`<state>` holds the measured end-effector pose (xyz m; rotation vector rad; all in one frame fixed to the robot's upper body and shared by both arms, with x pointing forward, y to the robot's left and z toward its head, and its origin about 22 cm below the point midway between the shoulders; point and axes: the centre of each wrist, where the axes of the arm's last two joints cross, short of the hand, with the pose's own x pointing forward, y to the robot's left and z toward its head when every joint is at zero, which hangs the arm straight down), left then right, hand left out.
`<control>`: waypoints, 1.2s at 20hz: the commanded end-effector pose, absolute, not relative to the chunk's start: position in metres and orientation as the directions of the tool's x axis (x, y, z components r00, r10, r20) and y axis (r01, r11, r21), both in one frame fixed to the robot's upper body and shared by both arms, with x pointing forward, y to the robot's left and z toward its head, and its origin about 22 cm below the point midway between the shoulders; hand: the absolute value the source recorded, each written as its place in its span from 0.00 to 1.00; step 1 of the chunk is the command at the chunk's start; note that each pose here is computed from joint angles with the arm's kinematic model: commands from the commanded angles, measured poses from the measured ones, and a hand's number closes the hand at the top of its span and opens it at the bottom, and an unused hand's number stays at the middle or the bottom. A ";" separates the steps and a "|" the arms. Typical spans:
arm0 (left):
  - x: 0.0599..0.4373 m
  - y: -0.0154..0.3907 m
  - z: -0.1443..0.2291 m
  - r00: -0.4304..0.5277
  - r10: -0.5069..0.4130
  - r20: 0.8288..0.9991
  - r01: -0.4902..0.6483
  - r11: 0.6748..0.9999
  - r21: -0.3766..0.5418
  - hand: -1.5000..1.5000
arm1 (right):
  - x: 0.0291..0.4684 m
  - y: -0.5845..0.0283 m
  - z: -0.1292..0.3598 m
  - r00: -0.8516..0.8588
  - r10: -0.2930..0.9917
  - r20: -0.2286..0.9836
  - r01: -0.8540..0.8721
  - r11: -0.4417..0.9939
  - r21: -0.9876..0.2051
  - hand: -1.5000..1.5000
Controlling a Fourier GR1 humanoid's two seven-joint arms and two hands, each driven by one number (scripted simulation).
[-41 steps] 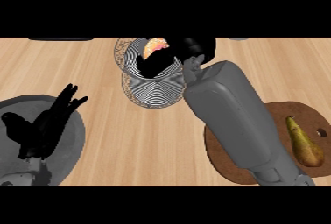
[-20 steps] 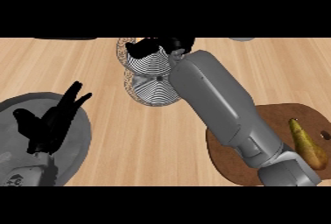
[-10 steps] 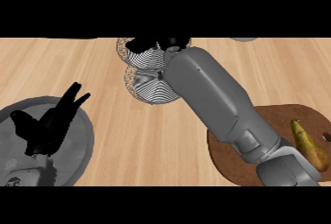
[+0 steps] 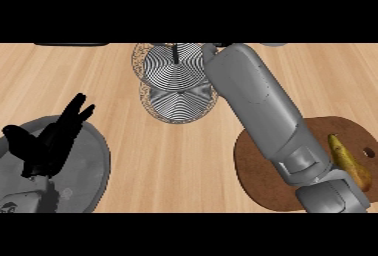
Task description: Pick the cupcake from the cutting board and place it in the tiered basket
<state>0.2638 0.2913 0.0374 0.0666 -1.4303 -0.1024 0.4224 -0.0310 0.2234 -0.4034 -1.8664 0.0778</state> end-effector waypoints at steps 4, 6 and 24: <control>0.256 0.278 0.030 0.147 -0.101 0.984 0.022 0.995 0.099 0.50 | 0.438 -0.108 0.242 -0.301 0.188 0.935 0.371 0.926 -0.066 0.00; 0.249 0.287 0.033 0.155 -0.118 0.981 0.013 0.993 0.118 0.50 | 0.435 -0.136 0.247 -0.312 0.171 0.935 0.405 0.914 -0.032 0.00; 0.263 0.293 0.042 0.128 -0.111 0.986 0.029 0.994 0.108 0.50 | 0.369 -0.350 0.260 -0.310 0.229 0.923 0.489 0.871 -0.052 0.00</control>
